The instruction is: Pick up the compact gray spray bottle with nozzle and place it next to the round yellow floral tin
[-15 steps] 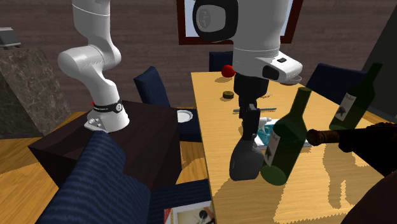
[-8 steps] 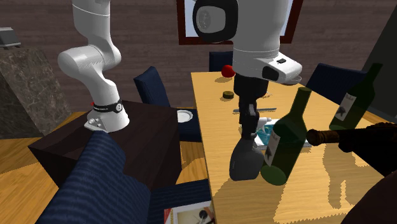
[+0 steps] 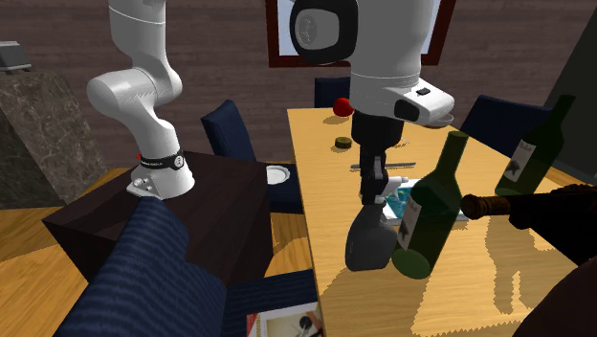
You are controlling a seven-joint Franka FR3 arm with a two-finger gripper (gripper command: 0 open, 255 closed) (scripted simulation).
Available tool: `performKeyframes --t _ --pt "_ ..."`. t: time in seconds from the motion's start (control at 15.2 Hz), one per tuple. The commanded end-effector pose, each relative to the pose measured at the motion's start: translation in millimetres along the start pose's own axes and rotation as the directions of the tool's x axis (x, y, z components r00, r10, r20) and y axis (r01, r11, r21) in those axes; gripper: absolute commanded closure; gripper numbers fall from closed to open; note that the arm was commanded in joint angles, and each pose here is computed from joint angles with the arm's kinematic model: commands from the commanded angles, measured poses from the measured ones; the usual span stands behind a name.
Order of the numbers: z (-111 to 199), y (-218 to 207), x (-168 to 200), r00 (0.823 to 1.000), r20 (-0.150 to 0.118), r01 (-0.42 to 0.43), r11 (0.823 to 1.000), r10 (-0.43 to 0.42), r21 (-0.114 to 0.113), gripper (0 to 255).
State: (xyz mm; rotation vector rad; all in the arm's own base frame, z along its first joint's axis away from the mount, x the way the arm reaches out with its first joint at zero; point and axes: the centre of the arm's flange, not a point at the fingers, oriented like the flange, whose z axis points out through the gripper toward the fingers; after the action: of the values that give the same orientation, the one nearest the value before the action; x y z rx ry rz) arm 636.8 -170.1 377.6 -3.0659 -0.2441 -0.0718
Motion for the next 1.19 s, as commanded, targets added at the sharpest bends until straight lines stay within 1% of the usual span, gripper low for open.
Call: performKeyframes --t 0.0,1.12 --pt "0.3 0.0 -0.1 1.0 0.0 0.0 1.0 0.0 0.0 255" --pt "-89.2 -5.5 4.6 1.0 0.0 0.0 1.0 0.0 0.0 255"
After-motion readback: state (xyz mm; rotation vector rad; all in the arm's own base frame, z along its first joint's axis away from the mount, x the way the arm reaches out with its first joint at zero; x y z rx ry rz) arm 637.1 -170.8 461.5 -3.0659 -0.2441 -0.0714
